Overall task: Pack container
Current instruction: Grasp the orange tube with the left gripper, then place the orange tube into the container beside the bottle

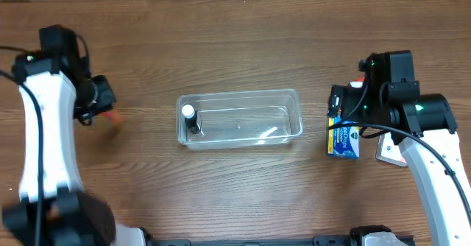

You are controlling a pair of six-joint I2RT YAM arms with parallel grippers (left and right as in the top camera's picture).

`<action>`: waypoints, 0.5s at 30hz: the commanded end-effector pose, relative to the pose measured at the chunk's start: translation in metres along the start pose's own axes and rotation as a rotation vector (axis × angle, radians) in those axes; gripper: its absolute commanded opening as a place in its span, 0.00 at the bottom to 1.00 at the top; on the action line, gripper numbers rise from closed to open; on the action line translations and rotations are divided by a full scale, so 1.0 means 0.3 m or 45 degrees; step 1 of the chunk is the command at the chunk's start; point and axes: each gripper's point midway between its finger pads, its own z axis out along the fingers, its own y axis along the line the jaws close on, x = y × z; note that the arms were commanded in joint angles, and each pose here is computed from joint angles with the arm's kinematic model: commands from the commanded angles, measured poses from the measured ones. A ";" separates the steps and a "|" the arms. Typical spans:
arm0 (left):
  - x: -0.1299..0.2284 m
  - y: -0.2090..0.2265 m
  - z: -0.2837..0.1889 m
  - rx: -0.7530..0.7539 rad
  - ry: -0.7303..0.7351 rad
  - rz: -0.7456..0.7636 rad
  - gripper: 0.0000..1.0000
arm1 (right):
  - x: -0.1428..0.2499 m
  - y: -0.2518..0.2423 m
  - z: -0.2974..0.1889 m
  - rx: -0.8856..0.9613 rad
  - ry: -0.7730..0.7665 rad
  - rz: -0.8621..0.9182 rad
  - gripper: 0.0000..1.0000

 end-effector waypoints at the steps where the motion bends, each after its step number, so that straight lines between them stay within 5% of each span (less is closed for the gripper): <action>1: 0.155 -0.199 -0.257 0.227 -0.169 0.227 0.04 | -0.063 -0.053 -0.153 0.083 -0.210 0.092 1.00; 7: 0.440 -0.399 -0.324 0.337 0.006 0.421 0.04 | -0.018 -0.064 -0.173 0.094 -0.172 0.090 1.00; 15: 0.428 -0.459 -0.232 0.186 0.036 0.463 0.04 | -0.020 -0.063 -0.147 0.101 -0.143 0.088 1.00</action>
